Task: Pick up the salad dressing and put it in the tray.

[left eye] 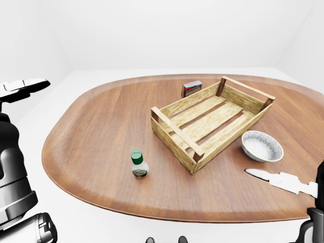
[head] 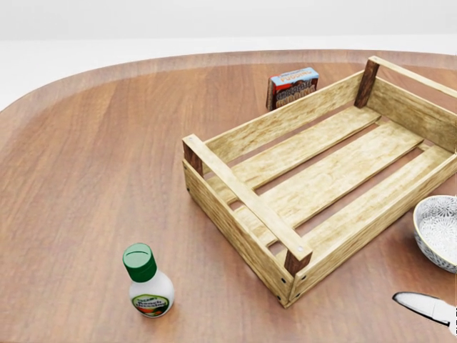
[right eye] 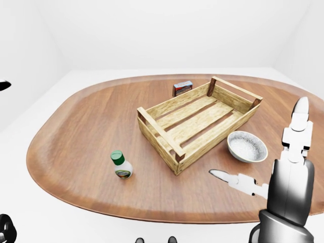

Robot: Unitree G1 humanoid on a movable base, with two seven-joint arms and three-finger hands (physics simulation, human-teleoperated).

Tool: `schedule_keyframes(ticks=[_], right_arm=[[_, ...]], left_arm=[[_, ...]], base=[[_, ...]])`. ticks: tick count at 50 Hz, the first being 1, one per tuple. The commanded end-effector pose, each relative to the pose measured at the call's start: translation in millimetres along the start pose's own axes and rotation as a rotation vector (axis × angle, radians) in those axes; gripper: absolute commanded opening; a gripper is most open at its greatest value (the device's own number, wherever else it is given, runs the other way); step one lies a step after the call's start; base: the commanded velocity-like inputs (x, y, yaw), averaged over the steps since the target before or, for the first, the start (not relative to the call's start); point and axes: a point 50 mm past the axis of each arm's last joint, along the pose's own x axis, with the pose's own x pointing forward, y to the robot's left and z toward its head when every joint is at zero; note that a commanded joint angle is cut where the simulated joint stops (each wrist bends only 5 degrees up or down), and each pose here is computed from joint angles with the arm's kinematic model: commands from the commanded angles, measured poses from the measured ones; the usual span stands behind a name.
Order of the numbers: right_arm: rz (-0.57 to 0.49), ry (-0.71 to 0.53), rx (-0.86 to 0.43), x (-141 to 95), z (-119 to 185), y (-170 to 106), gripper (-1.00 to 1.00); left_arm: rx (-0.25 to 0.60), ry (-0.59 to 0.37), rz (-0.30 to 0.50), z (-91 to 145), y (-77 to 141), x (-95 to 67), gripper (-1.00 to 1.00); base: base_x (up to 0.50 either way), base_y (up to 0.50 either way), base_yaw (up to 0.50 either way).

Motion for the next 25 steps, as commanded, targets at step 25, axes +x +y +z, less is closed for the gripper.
schedule_keyframes(ticks=[25], right_arm=[[0.04,-0.107,0.243,-1.2,7.3,4.7,1.0]], left_arm=[[0.01,0.022,-0.009,-6.3,-1.1,-0.7,1.0]], base=[[0.48,0.01,0.0]])
